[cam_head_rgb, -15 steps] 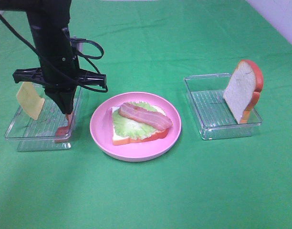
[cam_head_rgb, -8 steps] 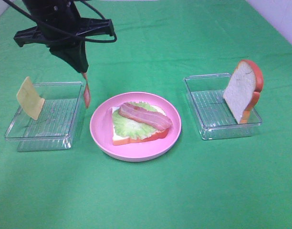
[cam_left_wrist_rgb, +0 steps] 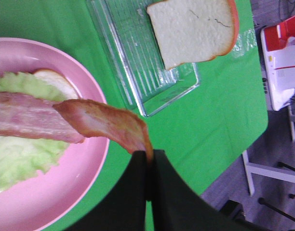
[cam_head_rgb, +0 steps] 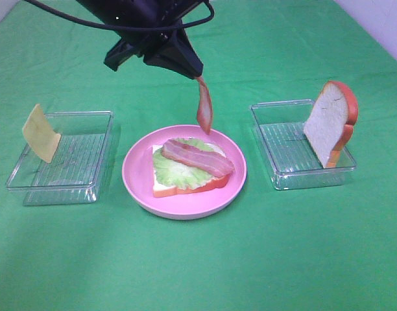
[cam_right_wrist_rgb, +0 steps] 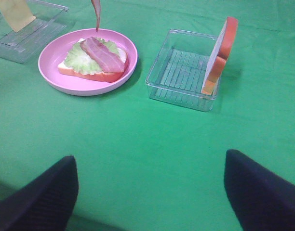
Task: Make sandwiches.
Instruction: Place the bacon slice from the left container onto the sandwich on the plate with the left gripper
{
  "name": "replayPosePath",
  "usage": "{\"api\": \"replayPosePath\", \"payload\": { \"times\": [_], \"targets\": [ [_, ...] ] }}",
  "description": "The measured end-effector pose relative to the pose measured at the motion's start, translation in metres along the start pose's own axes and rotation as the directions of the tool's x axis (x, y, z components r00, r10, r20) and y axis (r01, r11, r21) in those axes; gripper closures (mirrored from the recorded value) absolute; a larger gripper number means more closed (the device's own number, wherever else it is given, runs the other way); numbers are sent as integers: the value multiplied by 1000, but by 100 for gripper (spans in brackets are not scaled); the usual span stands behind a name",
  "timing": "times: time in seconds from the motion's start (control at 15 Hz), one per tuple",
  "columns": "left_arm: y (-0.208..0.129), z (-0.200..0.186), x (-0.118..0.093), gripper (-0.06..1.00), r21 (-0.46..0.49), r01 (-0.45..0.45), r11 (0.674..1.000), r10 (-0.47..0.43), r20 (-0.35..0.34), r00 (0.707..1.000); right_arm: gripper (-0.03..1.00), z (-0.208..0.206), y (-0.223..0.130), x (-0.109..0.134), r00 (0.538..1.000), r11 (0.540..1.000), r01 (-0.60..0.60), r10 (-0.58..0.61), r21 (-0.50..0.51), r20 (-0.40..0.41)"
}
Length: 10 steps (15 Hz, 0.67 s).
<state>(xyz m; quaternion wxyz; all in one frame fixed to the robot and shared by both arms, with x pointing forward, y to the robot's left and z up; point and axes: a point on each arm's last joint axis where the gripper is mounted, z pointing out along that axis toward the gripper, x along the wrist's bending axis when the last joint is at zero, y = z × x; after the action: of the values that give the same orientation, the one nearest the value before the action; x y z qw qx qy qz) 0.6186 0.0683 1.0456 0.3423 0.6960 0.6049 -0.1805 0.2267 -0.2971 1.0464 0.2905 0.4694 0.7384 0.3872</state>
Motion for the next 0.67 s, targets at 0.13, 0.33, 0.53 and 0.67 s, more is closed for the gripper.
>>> {"api": "replayPosePath", "payload": {
  "times": [0.13,0.33,0.53,0.67],
  "targets": [
    [-1,16,2,93,27,8,1000,-9,38,999,21,0,0,0,1000,1000,0,0,0,0],
    [-7,42,6,93,77,5,997,-9,56,998,21,0,0,0,1000,1000,0,0,0,0],
    [-13,64,27,93,139,-34,990,41,-52,998,21,0,0,0,1000,1000,0,0,0,0],
    [-13,63,35,93,150,-48,987,68,-132,989,21,0,0,0,1000,1000,0,0,0,0]
  ]
}}
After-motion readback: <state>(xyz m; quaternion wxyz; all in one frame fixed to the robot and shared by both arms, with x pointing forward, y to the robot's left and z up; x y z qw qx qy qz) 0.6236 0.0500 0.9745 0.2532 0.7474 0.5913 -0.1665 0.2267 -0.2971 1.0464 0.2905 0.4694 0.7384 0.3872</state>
